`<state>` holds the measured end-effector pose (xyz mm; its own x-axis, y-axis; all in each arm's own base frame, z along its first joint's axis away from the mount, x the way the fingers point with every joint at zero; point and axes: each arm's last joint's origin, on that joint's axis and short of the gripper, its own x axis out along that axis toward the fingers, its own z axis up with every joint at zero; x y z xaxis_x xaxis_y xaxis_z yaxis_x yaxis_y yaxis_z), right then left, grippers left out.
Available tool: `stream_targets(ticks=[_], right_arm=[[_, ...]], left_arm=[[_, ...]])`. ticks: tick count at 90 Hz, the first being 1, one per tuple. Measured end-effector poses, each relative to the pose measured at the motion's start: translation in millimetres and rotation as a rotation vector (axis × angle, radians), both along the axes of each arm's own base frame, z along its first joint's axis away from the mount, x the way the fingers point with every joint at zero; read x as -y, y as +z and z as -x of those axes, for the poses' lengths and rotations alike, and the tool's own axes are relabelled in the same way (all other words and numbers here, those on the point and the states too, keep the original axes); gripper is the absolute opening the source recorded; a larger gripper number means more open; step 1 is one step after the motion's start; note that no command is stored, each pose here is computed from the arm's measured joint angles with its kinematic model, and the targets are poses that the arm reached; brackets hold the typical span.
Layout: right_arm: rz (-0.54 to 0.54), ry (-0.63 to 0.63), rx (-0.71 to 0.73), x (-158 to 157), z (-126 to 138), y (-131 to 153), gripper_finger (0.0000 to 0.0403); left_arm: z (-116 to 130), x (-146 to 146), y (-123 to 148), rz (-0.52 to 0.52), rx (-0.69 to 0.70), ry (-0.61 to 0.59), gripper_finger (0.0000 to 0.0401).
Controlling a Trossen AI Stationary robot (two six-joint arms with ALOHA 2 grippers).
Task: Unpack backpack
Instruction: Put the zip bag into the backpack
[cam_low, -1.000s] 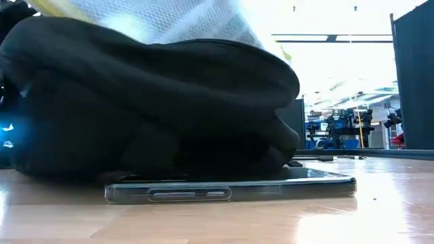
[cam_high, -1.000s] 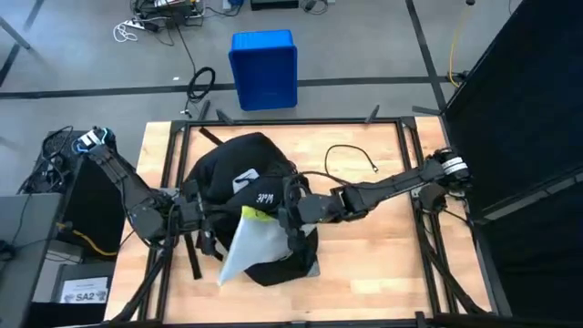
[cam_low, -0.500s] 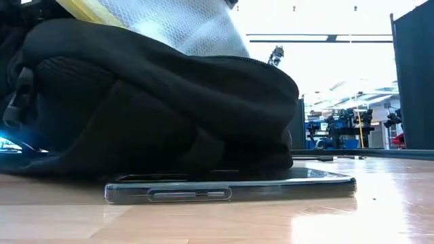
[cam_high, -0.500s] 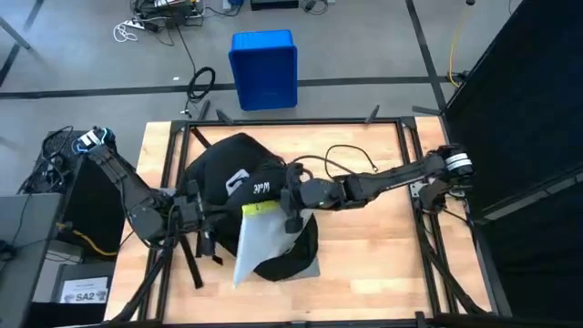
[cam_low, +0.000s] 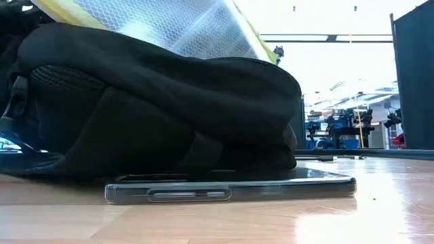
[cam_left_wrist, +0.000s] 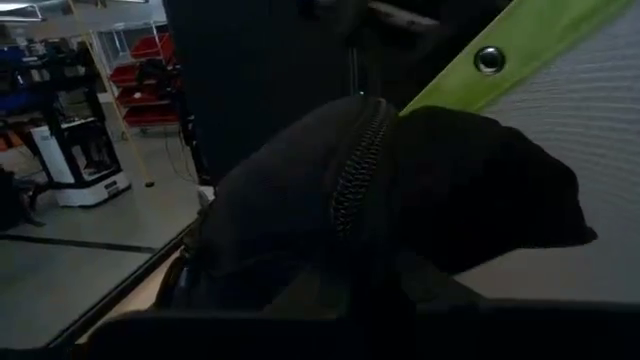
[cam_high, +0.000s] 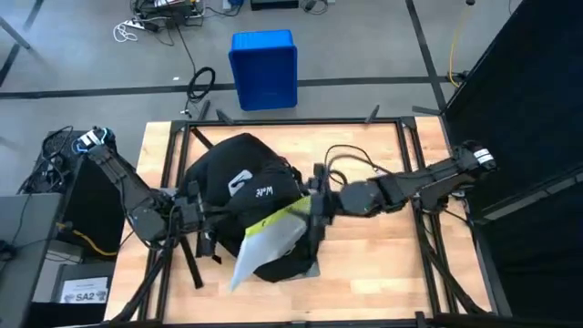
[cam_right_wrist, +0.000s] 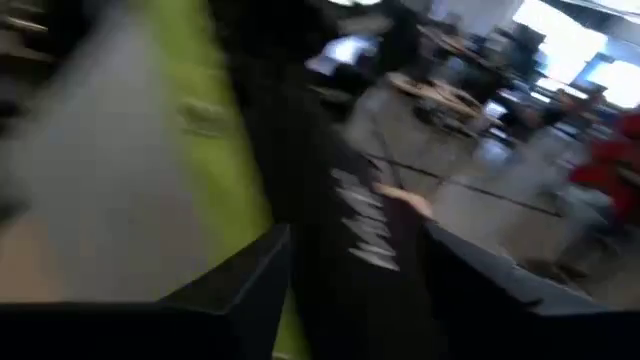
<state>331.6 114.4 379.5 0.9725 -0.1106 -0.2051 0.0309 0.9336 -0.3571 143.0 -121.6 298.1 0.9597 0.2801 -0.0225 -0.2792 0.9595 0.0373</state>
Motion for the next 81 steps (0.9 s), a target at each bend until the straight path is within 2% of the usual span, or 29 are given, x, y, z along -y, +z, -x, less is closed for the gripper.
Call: stream_targets(ticks=[14, 25, 43, 56, 68, 81], right_arm=[[-0.053, 0.196, 0.000, -28.7, 2.8, -3.9, 0.0195], [-0.048, 0.254, -0.100, -46.5, -13.2, -35.2, 0.0158], [0.066, 0.077, -0.217, -43.2, -58.4, -103.5, 0.0067], [0.054, -0.017, -0.180, -16.5, -91.4, -134.5, 0.0011], [0.022, -0.099, -0.205, 17.4, -110.0, -157.6, 0.0009], [-0.066, -0.204, -0.226, 52.3, -117.1, -166.6, 0.0010]], left_arm=[[0.0, 0.0, 0.0, 0.000, 0.000, 0.001, 0.0000], [0.0, -0.1, 0.2, 0.002, 0.002, 0.003, 0.0000], [0.0, -0.1, 0.4, 0.005, 0.004, 0.003, 0.0000], [0.0, 0.0, 0.4, 0.004, 0.003, 0.002, 0.0000], [-0.5, 0.9, 0.7, -0.004, 0.002, -0.033, 0.0000], [-0.7, 1.7, 1.2, -0.015, 0.001, -0.063, 0.0000]])
